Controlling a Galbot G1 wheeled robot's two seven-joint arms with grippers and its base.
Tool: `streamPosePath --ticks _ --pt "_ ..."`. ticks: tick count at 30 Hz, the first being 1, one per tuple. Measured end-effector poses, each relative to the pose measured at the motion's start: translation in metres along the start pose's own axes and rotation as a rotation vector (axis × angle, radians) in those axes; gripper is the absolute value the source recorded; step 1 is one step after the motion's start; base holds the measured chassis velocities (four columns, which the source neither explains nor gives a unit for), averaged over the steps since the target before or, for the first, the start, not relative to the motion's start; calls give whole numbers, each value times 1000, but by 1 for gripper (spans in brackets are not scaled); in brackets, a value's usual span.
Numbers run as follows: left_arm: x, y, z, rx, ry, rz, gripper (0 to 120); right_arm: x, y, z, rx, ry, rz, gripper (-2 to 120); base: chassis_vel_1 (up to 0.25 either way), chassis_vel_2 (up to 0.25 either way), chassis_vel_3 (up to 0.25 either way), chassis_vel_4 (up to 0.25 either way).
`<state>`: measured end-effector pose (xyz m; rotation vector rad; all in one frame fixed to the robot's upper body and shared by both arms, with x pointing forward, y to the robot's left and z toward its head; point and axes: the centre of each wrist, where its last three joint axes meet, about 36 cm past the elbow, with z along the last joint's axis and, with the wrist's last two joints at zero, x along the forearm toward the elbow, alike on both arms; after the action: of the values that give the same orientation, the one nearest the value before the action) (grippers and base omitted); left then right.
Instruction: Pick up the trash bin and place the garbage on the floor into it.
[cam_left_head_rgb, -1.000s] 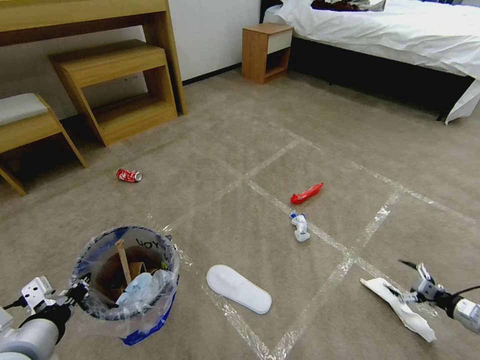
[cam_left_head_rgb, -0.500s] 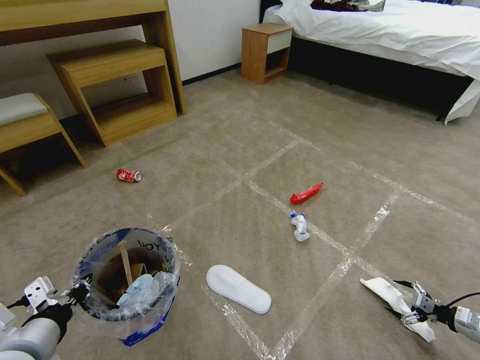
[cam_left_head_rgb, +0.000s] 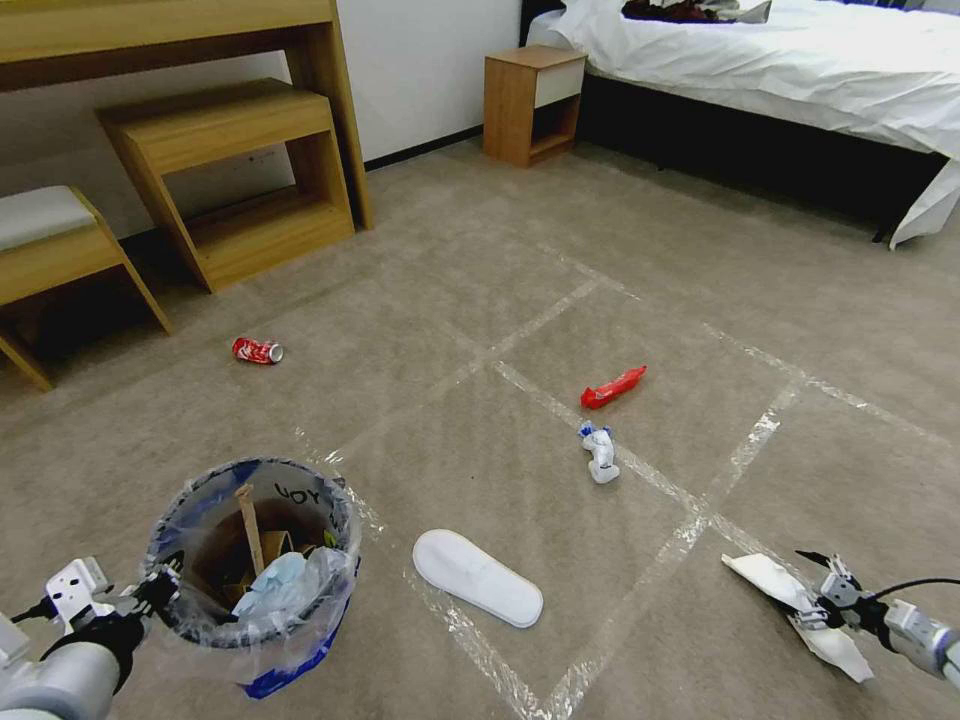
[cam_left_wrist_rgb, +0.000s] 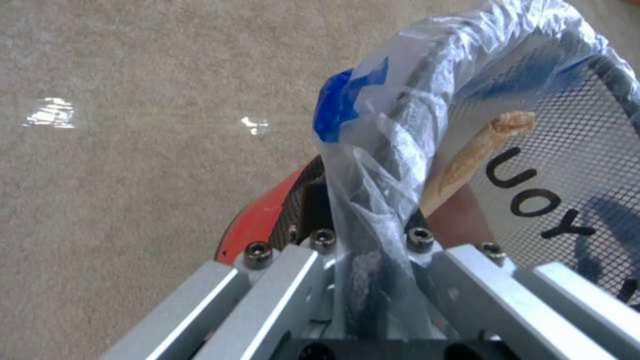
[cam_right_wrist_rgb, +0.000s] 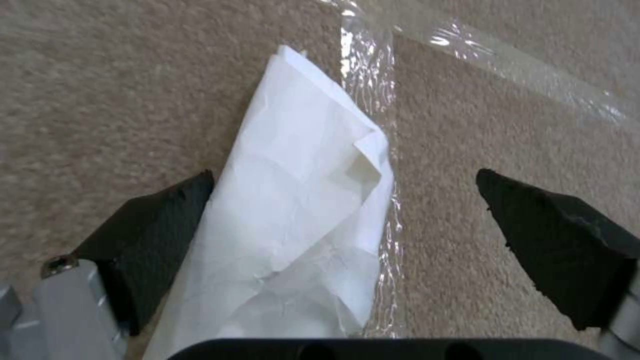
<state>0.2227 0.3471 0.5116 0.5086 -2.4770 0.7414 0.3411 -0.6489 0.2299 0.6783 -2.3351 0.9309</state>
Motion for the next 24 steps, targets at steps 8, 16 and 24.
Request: streamPosePath --ticks 8,16,24 --pt "1 1 -1 -7 -4 -5 0 -16 20 2 -31 14 -14 100 0 0 0 0" --pt "0 1 -2 -8 -8 -10 0 -29 38 1 -58 0 -35 99 0 0 0 0" --pt "-4 2 -4 -12 -14 -16 0 -37 45 -4 -72 -29 -46 72 0 0 0 0"
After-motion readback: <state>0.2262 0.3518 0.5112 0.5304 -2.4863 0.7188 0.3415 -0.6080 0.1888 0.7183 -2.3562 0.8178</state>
